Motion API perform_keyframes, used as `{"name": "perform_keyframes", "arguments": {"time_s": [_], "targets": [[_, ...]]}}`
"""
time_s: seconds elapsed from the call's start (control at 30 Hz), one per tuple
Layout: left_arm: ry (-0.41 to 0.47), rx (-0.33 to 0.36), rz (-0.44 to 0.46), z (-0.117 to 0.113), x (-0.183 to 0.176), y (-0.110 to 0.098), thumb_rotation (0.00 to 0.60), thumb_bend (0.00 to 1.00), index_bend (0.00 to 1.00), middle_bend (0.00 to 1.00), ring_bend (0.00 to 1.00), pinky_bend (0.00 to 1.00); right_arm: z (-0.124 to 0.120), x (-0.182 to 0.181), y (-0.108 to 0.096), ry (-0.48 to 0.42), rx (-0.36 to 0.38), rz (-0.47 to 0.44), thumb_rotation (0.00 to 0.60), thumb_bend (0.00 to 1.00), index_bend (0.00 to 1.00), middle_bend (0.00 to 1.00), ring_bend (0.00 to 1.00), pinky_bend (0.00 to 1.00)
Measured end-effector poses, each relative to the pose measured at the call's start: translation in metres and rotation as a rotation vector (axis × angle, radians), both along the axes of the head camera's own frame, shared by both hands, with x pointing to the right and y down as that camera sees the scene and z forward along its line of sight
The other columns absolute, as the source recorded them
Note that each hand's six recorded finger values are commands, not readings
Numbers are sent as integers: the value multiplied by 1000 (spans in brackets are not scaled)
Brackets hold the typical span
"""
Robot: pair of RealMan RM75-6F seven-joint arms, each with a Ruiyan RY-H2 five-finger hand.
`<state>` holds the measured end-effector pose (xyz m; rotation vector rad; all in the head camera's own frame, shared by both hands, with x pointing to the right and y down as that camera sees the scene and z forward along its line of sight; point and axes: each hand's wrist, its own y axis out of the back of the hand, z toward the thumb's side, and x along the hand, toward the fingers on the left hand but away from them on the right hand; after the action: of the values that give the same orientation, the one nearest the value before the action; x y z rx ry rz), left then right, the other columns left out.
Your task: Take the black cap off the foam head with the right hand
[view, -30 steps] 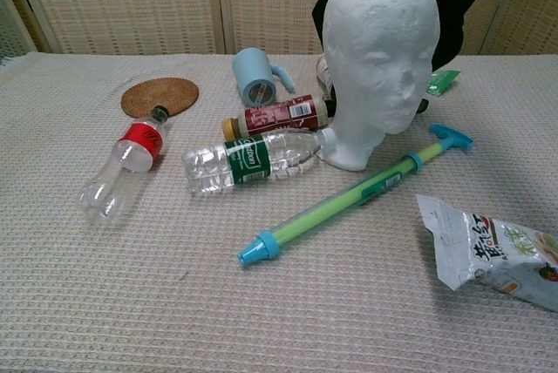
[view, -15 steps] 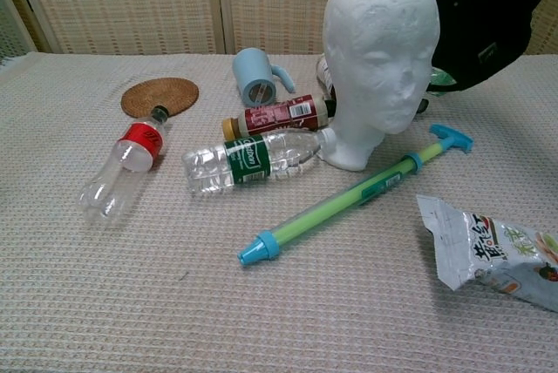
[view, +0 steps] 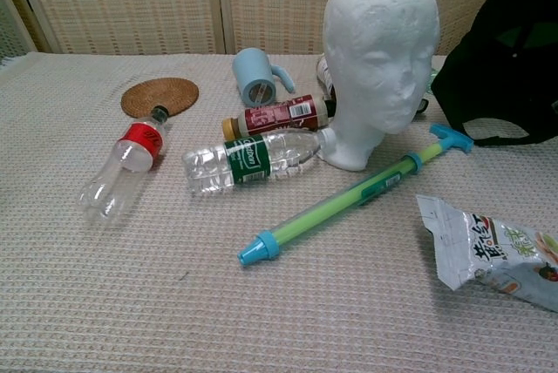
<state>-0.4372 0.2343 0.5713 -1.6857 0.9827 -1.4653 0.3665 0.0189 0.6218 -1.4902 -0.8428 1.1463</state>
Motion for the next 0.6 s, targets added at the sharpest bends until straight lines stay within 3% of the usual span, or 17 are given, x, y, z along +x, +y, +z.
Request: {"name": "perform_keyframes", "arguments": {"time_s": [0.17, 0.3, 0.37, 0.53, 0.6], "targets": [[-6, -1, -1, -1, 1, 1, 600, 165, 217, 267, 222, 247, 32, 3, 11, 45, -60, -8, 600, 545, 766, 656, 897, 1000], [-6, -4, 2, -2, 2, 0, 600, 165, 217, 267, 222, 247, 62, -3, 22, 61, -122, -7, 600, 473, 573, 566, 670, 991], [-7, -6, 0, -2, 1, 1, 600, 165, 217, 267, 223, 247, 74, -7, 29, 69, -160, -9, 600, 407, 461, 493, 571, 925], [-6, -10, -5, -1, 0, 2, 600, 164, 216, 265, 222, 246, 86, -5, 38, 90, -234, 2, 600, 142, 54, 201, 235, 486], [-4, -10, -6, -1, 0, 2, 600, 164, 215, 264, 222, 247, 86, -4, 41, 90, -257, 9, 600, 71, 1, 120, 149, 384]]}}
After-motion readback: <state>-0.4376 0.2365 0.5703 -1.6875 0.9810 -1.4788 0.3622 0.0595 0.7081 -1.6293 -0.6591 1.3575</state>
